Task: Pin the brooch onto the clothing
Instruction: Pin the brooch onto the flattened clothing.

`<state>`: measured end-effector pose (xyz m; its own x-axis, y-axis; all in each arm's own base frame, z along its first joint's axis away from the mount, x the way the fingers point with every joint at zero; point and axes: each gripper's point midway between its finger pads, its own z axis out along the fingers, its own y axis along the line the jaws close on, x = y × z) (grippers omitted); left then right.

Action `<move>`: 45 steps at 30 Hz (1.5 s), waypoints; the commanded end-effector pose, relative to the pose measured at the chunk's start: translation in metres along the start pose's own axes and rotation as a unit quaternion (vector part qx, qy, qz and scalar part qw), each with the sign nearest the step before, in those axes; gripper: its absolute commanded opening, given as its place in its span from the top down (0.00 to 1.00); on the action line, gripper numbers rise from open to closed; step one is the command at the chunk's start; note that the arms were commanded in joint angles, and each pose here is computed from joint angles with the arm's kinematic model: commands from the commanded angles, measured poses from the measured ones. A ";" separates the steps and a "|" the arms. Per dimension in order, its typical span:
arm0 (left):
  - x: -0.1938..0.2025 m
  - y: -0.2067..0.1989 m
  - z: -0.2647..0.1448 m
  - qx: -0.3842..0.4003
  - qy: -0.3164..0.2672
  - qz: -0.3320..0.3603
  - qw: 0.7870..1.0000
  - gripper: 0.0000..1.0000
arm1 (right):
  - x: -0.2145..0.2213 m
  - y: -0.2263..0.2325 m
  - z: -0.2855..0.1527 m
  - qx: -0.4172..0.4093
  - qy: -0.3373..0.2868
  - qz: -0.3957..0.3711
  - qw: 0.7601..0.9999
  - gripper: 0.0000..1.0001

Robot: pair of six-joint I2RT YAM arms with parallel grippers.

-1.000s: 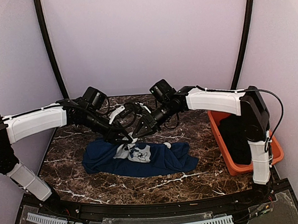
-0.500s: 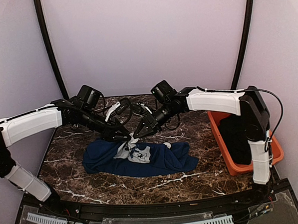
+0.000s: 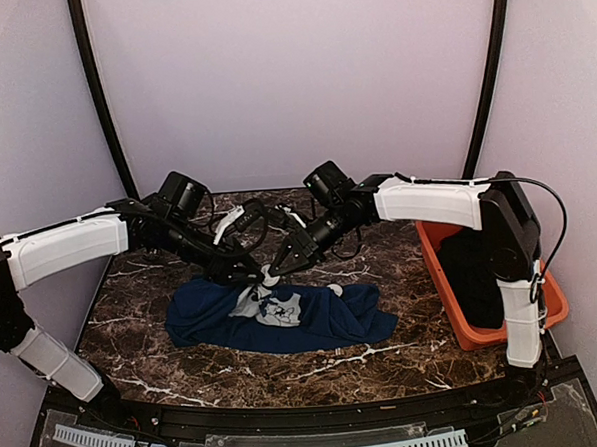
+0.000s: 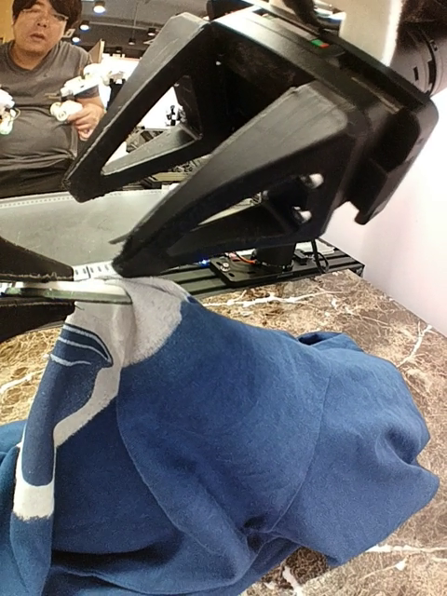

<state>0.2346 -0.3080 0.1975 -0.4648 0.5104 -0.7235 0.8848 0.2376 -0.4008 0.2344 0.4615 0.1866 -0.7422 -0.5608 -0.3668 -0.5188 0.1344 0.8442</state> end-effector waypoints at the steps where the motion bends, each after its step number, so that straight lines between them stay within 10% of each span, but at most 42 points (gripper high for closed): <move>1: -0.009 0.001 -0.017 -0.036 -0.023 0.016 0.999 0.59 | 0.000 0.032 -0.010 -0.016 -0.004 -0.048 0.999 1.00; 45: -0.012 -0.008 -0.011 0.018 -0.037 0.008 0.999 0.57 | 0.003 0.043 -0.005 -0.019 0.010 -0.077 0.997 1.00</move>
<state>0.2376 -0.3093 0.2043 -0.4687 0.4692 -0.7485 0.8827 0.2146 -0.4182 0.2162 0.4575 0.2142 -0.6721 -0.5882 -0.4499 -0.5884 0.0553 0.8067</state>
